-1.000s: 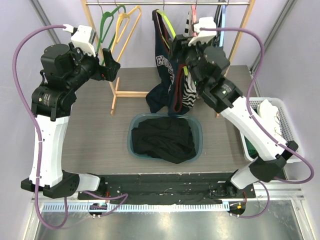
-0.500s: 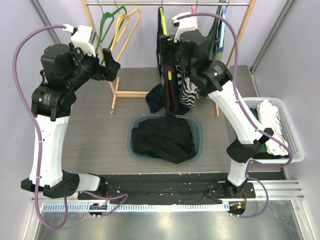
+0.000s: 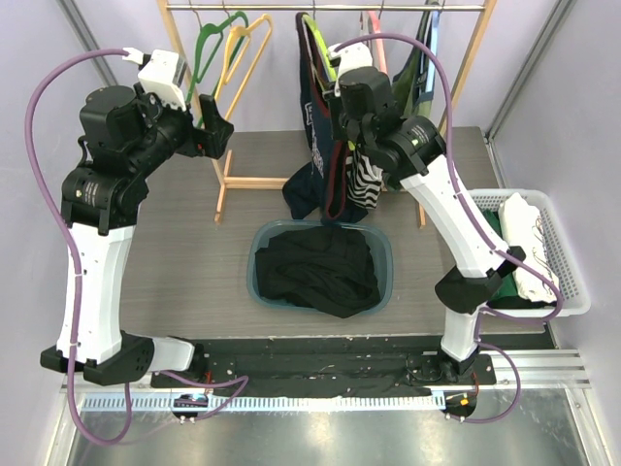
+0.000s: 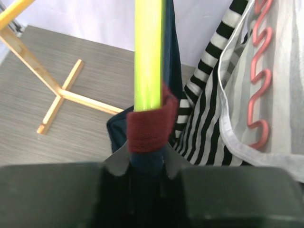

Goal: Remove the tank top from the hanger
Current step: Pick up the hanger from the clothesline.

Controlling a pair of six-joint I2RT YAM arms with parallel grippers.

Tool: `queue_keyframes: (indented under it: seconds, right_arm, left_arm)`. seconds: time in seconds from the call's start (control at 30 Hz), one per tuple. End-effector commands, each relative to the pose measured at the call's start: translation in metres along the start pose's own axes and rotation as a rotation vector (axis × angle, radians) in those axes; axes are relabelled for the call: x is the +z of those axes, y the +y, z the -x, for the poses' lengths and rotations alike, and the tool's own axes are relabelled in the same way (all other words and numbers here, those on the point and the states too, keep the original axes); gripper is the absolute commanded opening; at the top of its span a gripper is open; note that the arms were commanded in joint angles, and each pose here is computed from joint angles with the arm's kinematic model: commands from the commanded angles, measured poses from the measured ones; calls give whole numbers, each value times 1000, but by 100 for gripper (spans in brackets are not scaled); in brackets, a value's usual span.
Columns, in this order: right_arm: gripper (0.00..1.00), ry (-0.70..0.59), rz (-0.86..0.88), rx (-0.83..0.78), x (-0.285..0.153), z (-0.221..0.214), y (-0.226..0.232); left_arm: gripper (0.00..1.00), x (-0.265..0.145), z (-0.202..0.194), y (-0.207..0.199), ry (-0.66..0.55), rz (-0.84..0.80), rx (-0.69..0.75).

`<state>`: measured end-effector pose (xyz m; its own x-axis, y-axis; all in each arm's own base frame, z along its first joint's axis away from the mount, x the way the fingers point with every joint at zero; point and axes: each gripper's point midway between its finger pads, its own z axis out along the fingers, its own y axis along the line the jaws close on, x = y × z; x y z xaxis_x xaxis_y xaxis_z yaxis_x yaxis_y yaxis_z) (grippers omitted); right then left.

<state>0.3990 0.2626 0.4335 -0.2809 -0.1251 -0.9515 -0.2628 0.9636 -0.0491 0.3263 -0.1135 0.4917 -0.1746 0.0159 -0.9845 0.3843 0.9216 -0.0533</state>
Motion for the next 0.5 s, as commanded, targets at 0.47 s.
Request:
queue_keyframes:
  seconds: [0.47]
  right_arm:
    - [1, -447, -38, 171, -32, 83, -23]
  left_arm:
    - [86, -9, 4, 1, -25, 1, 9]
